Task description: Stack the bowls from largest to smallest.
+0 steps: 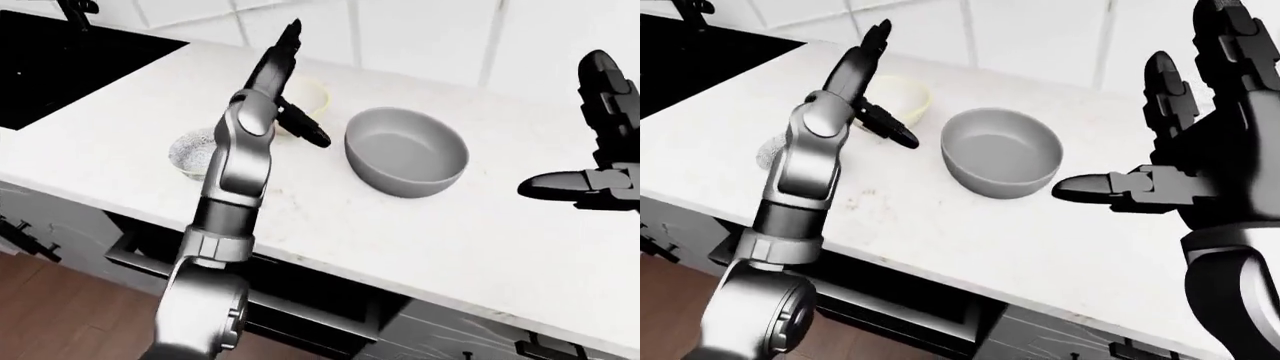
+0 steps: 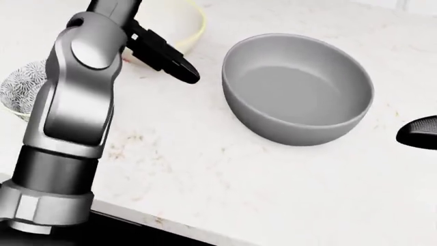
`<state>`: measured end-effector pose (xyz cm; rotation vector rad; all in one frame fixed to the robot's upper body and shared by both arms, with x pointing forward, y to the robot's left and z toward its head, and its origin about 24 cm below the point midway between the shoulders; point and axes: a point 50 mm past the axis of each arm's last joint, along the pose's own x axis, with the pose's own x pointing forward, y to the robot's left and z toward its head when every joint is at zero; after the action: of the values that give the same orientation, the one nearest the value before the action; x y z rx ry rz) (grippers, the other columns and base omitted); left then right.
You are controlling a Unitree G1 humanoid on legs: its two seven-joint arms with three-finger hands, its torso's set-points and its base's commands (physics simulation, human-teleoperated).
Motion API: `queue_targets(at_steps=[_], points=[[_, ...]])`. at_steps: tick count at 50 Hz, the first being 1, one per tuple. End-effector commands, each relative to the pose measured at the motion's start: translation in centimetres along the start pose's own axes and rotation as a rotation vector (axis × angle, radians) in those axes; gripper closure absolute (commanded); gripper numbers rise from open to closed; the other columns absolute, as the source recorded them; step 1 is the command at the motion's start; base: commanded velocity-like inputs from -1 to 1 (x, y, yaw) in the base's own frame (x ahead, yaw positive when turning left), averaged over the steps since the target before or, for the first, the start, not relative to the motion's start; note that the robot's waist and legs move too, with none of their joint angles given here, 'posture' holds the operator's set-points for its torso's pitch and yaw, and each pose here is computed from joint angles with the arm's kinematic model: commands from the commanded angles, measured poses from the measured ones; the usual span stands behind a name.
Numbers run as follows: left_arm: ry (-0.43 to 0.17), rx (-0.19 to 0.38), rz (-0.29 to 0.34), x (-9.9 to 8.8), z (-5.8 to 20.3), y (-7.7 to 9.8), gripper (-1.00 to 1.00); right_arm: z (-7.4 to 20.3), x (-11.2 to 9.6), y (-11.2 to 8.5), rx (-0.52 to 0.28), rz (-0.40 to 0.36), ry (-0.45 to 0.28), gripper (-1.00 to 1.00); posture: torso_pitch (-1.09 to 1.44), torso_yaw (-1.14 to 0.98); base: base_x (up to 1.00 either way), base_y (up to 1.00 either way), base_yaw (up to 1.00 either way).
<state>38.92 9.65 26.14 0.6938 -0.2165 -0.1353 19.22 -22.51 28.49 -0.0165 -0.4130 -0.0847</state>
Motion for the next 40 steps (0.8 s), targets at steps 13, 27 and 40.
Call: queue_targets(at_steps=[13, 27, 40], points=[[-0.123, 0.2, 0.065, 3.3, 0.6, -0.9, -1.0, 0.7, -0.5, -1.2, 0.001, -0.04, -0.067, -1.0, 0.0, 0.0, 0.0, 0.0, 0.0], [-0.064, 0.382, 0.07, 3.7, -0.9, -2.0, -0.6, 0.1, -0.6, -1.5, 0.009, -0.047, -0.063, -1.0, 0.0, 0.0, 0.0, 0.0, 0.0], [0.008, 0.472, 0.034, 3.6, -2.5, -3.2, -0.27, 0.0, -0.9, -2.0, 0.01, -0.056, -0.061, -1.0, 0.0, 0.0, 0.0, 0.0, 0.0]])
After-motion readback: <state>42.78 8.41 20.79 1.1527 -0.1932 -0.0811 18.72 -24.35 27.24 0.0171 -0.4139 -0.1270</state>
